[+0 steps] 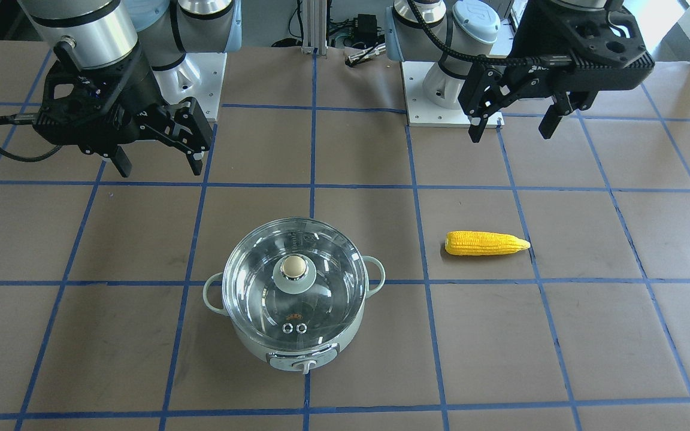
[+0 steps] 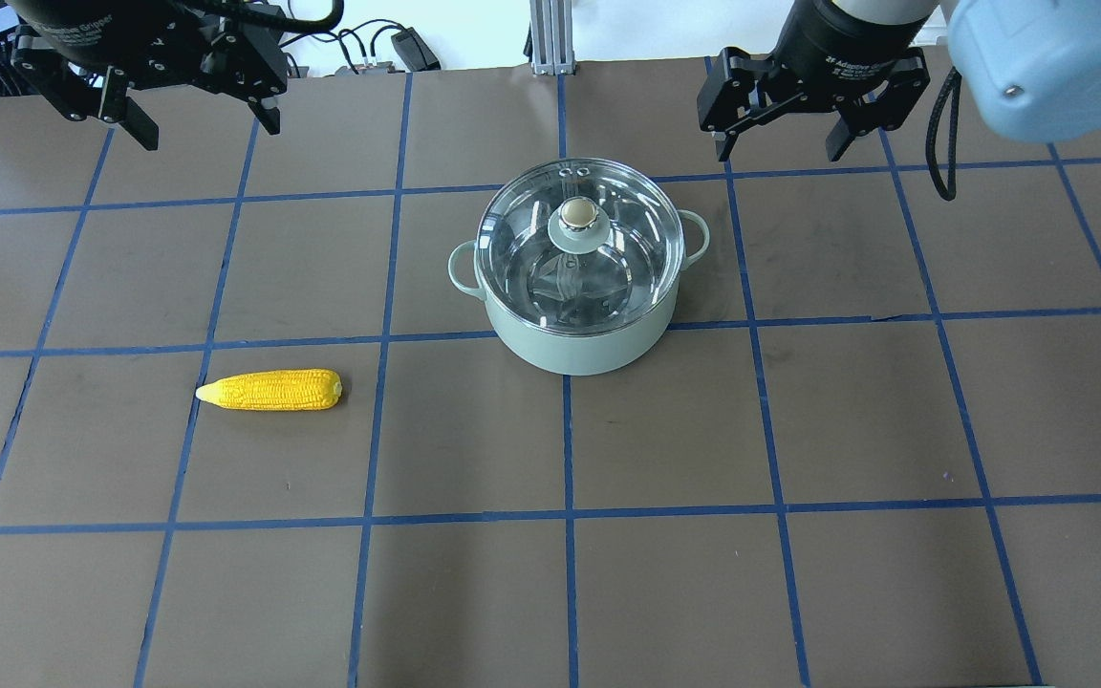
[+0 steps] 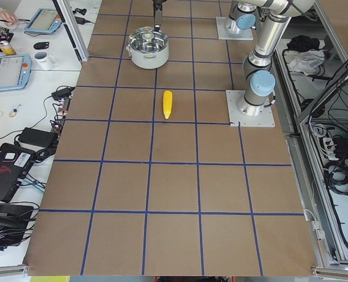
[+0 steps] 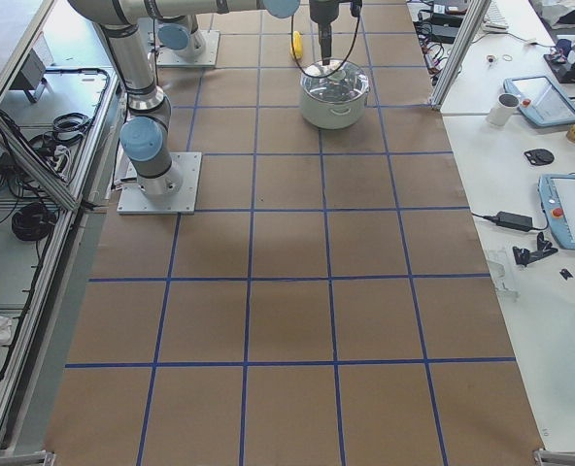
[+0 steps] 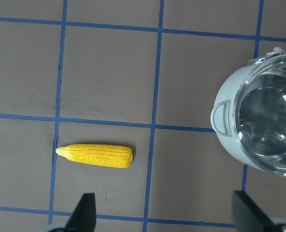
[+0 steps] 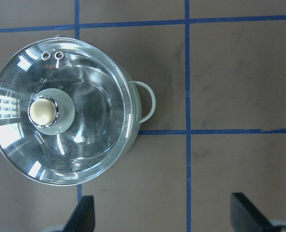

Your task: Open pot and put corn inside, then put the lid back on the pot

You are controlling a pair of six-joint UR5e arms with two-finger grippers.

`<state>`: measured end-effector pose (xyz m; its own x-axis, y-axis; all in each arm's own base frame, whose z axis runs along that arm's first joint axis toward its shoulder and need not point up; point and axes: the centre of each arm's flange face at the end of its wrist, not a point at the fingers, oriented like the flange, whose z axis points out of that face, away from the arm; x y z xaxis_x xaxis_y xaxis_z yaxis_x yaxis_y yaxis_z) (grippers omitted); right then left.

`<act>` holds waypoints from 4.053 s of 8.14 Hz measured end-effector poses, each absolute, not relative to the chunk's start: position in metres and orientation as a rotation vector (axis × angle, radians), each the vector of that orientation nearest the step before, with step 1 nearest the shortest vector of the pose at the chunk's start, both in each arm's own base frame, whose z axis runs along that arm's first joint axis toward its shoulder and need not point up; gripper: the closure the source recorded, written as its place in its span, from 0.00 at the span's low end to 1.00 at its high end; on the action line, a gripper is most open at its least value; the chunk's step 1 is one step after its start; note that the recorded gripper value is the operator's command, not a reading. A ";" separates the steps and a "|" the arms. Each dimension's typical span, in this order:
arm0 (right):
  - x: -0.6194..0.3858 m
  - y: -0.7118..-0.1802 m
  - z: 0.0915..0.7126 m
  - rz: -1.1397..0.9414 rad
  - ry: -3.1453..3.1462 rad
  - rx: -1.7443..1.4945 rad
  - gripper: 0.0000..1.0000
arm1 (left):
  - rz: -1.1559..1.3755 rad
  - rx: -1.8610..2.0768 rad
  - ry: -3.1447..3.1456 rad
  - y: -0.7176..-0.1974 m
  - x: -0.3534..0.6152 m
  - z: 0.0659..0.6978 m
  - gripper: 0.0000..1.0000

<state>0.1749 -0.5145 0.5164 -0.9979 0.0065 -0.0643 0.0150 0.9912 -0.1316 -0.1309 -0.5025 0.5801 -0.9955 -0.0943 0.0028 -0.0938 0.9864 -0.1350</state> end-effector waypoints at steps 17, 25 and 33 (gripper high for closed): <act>0.174 -0.515 0.516 -0.203 3.072 0.017 0.00 | -0.009 -0.607 2.998 -0.542 -0.034 0.518 0.00; 0.174 -0.515 0.516 -0.204 3.072 0.016 0.00 | 0.263 -1.381 2.658 -0.536 0.004 0.406 0.00; 0.174 -0.515 0.516 -0.205 3.076 0.013 0.00 | 0.366 -1.965 2.309 -0.536 -0.002 0.305 0.00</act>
